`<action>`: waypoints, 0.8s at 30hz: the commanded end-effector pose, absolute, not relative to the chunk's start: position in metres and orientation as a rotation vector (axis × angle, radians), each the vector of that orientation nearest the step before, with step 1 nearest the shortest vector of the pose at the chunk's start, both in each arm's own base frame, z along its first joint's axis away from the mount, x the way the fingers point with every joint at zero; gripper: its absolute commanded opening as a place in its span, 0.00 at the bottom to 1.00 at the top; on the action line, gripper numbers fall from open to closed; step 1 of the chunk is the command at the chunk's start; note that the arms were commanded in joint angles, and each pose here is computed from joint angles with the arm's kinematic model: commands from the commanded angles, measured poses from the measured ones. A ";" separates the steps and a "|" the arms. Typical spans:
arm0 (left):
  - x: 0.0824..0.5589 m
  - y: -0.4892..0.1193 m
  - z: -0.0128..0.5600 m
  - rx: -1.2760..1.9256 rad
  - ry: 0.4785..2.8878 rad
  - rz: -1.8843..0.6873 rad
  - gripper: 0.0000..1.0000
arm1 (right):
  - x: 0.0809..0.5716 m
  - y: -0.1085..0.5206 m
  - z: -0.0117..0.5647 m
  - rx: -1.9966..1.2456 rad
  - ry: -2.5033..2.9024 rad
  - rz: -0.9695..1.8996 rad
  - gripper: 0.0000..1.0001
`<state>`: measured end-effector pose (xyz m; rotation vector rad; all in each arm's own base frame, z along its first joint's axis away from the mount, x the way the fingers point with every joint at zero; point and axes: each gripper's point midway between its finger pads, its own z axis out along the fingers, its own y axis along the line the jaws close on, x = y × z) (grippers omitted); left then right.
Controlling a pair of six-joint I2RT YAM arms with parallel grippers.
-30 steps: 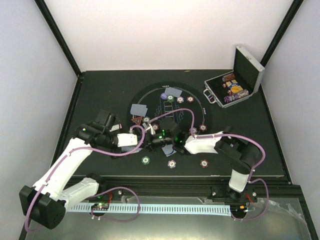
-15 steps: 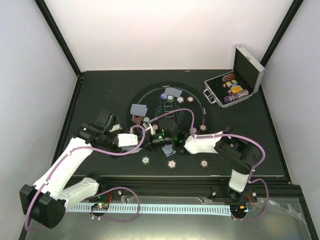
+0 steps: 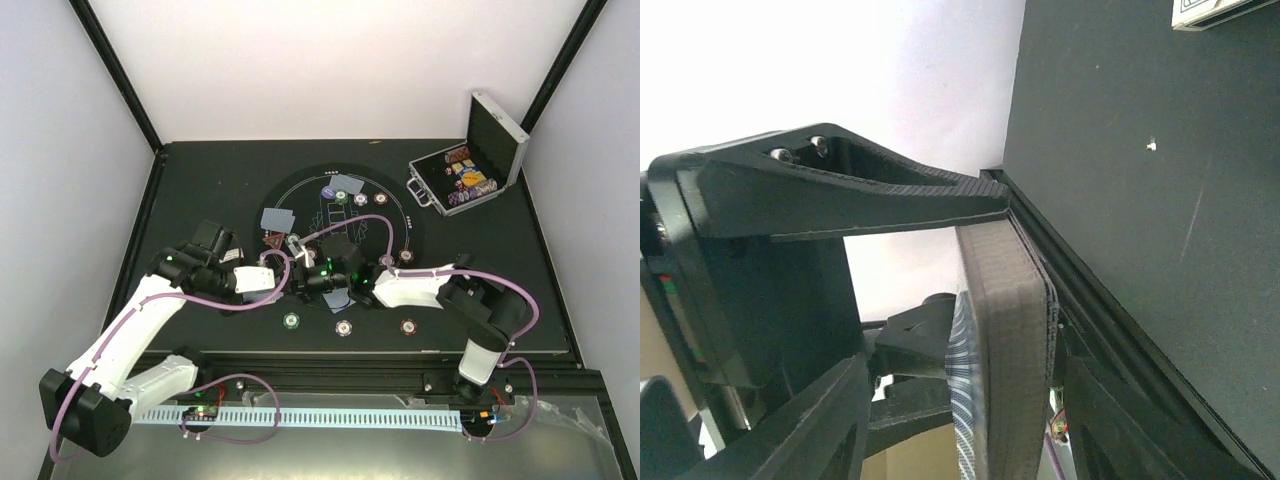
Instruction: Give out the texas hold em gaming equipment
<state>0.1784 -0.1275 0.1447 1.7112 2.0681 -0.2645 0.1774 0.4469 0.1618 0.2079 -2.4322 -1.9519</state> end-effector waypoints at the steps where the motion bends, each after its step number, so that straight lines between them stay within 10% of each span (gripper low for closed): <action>1: 0.182 -0.129 0.157 1.701 2.037 -0.240 0.01 | 0.181 0.440 0.169 0.231 -2.470 -1.965 0.58; 24: 0.181 -0.128 0.162 1.704 2.019 -0.227 0.02 | 0.185 0.434 0.134 0.182 -2.494 -1.858 0.52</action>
